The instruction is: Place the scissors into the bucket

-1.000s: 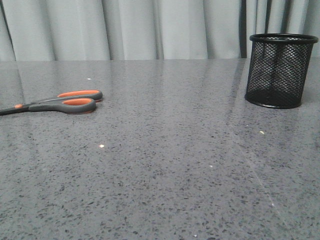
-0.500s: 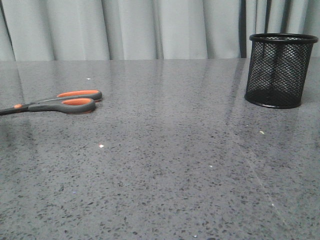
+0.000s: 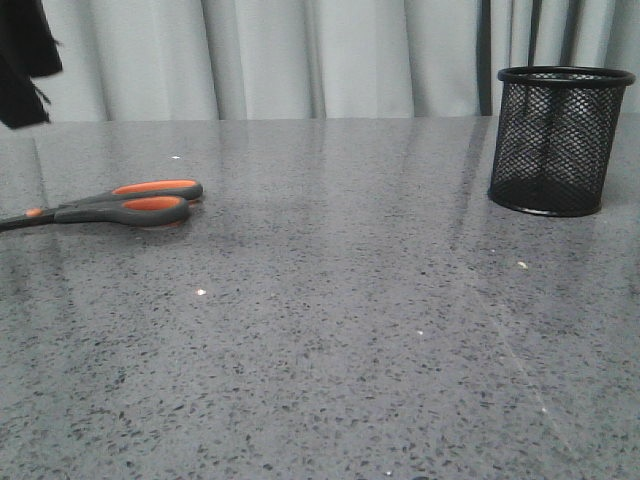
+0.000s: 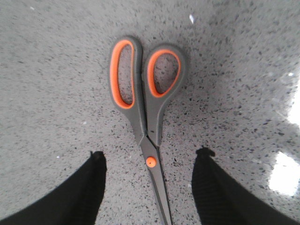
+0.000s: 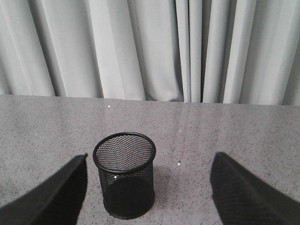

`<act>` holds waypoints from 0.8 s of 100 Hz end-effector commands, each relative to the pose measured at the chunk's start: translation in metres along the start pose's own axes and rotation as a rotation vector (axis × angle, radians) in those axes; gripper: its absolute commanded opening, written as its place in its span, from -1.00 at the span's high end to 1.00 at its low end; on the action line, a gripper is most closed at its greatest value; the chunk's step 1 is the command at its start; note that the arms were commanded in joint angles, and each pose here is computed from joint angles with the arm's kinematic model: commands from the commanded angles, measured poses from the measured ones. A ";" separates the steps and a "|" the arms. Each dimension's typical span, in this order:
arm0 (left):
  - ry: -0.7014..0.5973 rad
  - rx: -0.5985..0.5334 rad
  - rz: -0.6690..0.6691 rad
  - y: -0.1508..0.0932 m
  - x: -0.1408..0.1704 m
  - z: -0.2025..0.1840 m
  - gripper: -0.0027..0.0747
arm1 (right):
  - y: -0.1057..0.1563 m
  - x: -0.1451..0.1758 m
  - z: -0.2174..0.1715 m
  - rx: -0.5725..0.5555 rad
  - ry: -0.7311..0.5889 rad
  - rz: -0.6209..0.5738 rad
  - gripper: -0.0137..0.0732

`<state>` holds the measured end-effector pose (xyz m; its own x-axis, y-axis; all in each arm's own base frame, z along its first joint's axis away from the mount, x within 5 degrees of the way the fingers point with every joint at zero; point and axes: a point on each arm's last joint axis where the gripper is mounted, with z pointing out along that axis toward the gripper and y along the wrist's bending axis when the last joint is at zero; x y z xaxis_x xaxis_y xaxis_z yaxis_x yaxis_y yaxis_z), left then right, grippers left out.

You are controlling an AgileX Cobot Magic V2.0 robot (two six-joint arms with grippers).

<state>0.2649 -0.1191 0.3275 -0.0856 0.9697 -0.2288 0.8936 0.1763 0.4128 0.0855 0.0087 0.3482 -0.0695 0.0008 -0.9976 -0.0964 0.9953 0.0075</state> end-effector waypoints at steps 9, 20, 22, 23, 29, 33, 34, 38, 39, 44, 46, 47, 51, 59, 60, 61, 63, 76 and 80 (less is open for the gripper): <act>-0.021 -0.031 0.049 0.009 -0.009 0.006 -0.04 | -0.001 -0.016 0.000 0.006 -0.083 0.007 -0.46; -0.011 -0.006 0.080 0.012 -0.009 0.020 -0.04 | 0.001 -0.016 0.000 -0.012 -0.082 0.007 -0.46; -0.017 0.000 0.065 0.013 -0.008 0.023 -0.04 | 0.002 -0.016 -0.001 -0.018 -0.082 0.007 -0.46; -0.020 0.000 0.060 0.014 -0.008 0.024 -0.04 | 0.002 -0.016 -0.001 -0.020 -0.082 0.007 -0.46; -0.039 0.018 0.028 0.017 -0.004 0.028 -0.04 | 0.003 -0.016 -0.001 -0.036 -0.080 0.008 -0.46; -0.043 0.025 0.029 0.019 0.000 0.030 -0.04 | 0.004 -0.015 -0.001 -0.044 -0.076 0.008 -0.46; -0.044 0.025 0.029 0.020 0.000 0.030 -0.04 | 0.004 -0.015 -0.001 -0.047 -0.076 0.008 -0.46; -0.056 0.029 0.012 0.023 0.004 0.029 -0.04 | 0.005 -0.015 -0.001 -0.056 -0.071 0.007 -0.46; -0.057 0.032 0.009 0.023 0.005 0.029 -0.04 | 0.005 -0.015 -0.001 -0.057 -0.069 0.007 -0.46; -0.072 0.044 -0.001 0.026 0.011 0.028 -0.04 | 0.006 -0.014 -0.001 -0.065 -0.062 0.007 -0.46; -0.078 0.053 -0.010 0.027 0.013 0.027 -0.04 | 0.006 -0.014 -0.001 -0.067 -0.060 0.007 -0.46; -0.082 0.059 -0.013 0.028 0.015 0.028 -0.04 | 0.006 -0.014 -0.001 -0.068 -0.057 0.006 -0.46; -0.091 0.081 -0.012 0.030 0.019 0.026 -0.04 | 0.006 -0.013 -0.001 -0.070 -0.053 0.008 -0.46; -0.125 0.115 -0.028 0.033 0.025 0.025 -0.04 | 0.006 -0.013 -0.001 -0.070 -0.050 0.008 -0.46; -0.128 0.120 -0.027 0.033 0.026 0.024 -0.04 | 0.006 -0.013 -0.001 -0.070 -0.050 0.008 -0.46; -0.132 0.126 -0.028 0.034 0.026 0.025 -0.04 | 0.006 -0.013 -0.001 -0.070 -0.050 0.008 -0.46; -0.137 0.131 -0.022 0.034 0.027 0.023 -0.04 | 0.006 -0.013 -0.001 -0.070 -0.050 0.008 -0.46; -0.160 0.150 -0.023 0.038 0.026 0.027 -0.04 | 0.006 -0.013 -0.001 -0.072 -0.050 0.012 -0.46; -0.163 0.160 -0.028 0.039 0.025 0.030 -0.04 | 0.006 -0.013 -0.001 -0.072 -0.050 0.012 -0.46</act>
<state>0.3091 -0.0893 0.2936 -0.0675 0.9445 -0.3216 0.9641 0.1447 0.2226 0.0842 0.0157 0.3448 -0.1085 0.0019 -0.9941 -0.1761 0.9841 0.0211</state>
